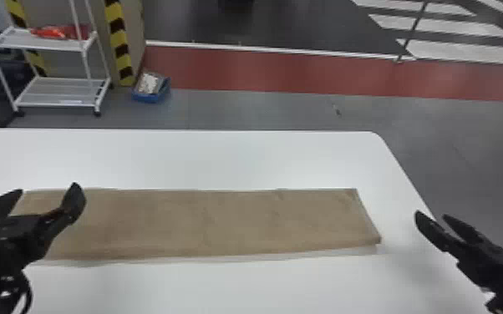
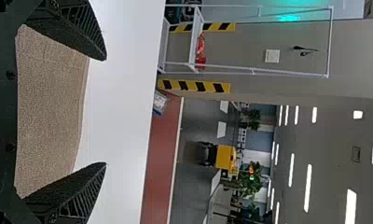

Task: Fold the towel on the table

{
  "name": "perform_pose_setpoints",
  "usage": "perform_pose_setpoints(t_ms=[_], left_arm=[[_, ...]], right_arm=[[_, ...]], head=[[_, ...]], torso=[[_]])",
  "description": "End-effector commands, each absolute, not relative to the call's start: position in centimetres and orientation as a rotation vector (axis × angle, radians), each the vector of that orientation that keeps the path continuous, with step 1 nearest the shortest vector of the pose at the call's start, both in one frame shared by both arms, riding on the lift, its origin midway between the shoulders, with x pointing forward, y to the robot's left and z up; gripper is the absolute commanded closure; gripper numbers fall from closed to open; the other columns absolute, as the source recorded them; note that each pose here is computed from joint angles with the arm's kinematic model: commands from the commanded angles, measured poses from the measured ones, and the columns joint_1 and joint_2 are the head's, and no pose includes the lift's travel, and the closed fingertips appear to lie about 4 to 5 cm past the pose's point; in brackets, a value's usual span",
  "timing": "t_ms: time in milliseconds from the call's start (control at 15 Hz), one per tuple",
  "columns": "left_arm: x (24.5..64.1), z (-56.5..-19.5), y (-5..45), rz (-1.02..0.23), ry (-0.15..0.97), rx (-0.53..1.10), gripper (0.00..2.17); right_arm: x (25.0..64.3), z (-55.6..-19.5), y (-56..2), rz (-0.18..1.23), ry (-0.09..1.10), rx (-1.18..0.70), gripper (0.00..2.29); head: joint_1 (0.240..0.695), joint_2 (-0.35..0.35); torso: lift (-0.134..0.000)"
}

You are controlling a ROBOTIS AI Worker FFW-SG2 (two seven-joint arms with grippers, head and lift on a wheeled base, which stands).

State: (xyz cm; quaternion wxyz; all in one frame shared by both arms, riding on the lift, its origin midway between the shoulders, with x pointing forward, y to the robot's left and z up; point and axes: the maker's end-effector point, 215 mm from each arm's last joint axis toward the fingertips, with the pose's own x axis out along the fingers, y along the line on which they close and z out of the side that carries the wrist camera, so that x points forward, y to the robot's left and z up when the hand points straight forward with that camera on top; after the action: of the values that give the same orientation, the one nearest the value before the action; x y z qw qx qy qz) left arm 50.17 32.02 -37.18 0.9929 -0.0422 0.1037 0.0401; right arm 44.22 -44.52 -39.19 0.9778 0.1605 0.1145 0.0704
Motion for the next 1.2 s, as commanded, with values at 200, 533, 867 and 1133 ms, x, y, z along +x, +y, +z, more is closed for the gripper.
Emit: perform_pose_setpoints(t_ms=[200, 533, 867, 1133], left_arm=[[50.35, -37.33, 31.41, 0.07, 0.211, -0.087, 0.08], [50.29, -37.32, 31.53, 0.073, 0.213, -0.086, 0.08], [50.28, -37.33, 31.53, 0.074, 0.214, -0.086, 0.08], [50.28, -37.33, 31.57, 0.076, 0.214, -0.086, 0.08]], right_arm=[[44.01, -39.3, -44.69, 0.138, 0.232, 0.326, 0.11], [44.06, -39.27, -44.65, 0.139, 0.231, 0.328, 0.11], [44.05, -39.31, -44.64, 0.139, 0.231, 0.33, 0.11], [44.03, -39.3, -44.72, 0.137, 0.23, 0.33, 0.11]], head=[[0.695, -0.154], [0.695, -0.155], [0.695, -0.154], [0.695, -0.155]], torso=[[-0.124], [-0.124], [-0.124], [-0.124]])
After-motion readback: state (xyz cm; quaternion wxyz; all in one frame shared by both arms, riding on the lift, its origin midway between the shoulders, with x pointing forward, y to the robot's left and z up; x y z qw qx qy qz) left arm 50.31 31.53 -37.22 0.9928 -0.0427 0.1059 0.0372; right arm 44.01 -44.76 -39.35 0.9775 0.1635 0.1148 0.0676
